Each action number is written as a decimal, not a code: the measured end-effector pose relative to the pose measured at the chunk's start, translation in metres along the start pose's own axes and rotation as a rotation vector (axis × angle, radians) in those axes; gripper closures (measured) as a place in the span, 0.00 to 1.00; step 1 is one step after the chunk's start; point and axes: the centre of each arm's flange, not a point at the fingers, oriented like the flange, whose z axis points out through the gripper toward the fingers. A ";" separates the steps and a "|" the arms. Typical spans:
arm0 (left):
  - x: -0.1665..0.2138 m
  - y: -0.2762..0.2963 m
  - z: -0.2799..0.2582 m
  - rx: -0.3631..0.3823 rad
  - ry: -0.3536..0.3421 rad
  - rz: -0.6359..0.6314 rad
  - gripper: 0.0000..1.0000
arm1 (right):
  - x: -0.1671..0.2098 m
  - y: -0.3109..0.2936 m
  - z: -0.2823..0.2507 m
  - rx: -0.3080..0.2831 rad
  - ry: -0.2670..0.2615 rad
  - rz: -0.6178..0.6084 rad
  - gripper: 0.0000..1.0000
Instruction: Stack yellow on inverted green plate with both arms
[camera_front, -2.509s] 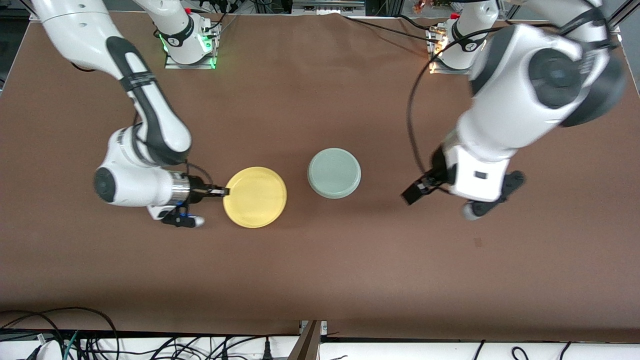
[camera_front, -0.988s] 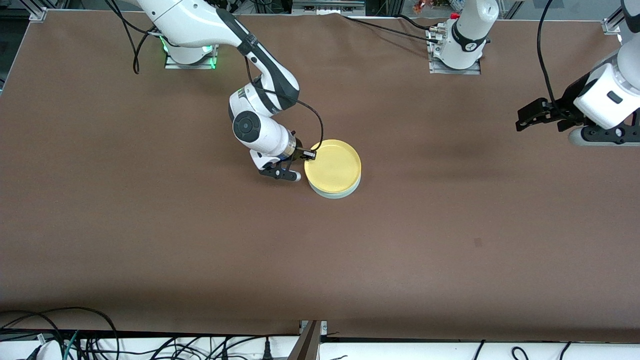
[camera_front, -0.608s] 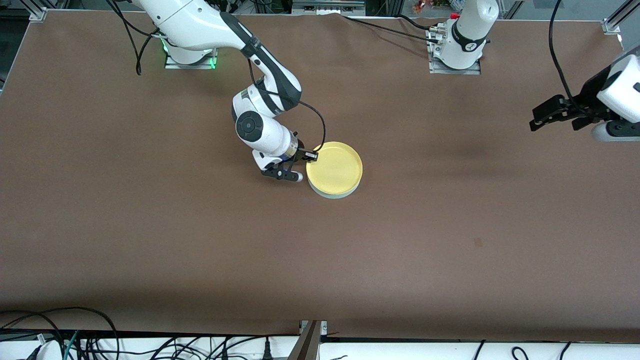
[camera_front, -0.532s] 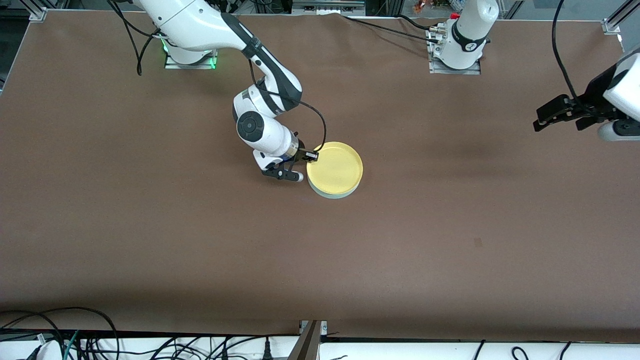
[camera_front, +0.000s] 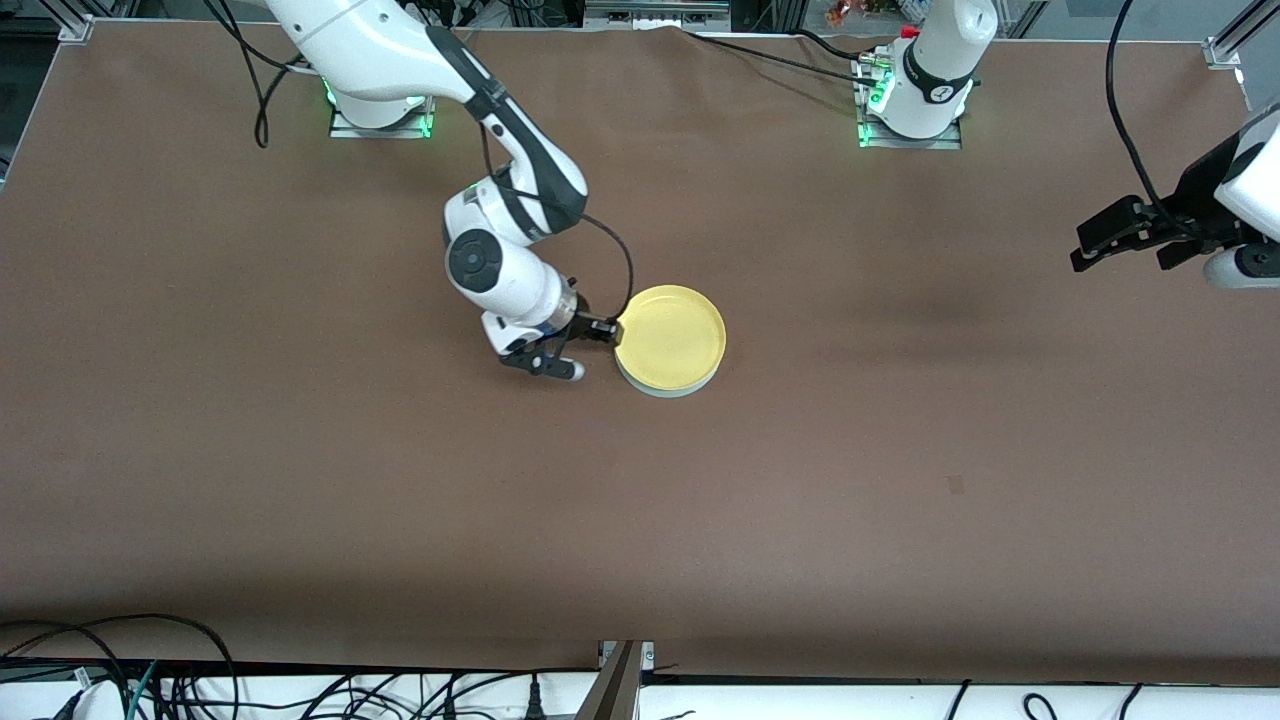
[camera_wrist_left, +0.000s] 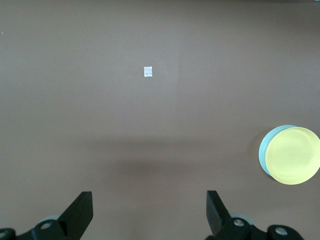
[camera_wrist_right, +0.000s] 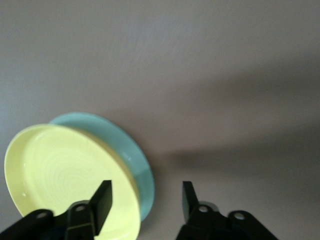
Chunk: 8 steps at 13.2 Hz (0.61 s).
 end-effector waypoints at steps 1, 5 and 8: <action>0.003 0.001 0.001 0.001 0.003 0.001 0.00 | 0.018 0.011 -0.028 -0.025 0.003 -0.031 0.21; 0.007 0.001 -0.002 0.004 0.011 0.000 0.00 | 0.087 0.083 -0.139 -0.128 -0.061 -0.137 0.00; 0.009 -0.002 0.000 0.045 0.011 -0.001 0.00 | 0.120 0.137 -0.209 -0.213 -0.108 -0.220 0.00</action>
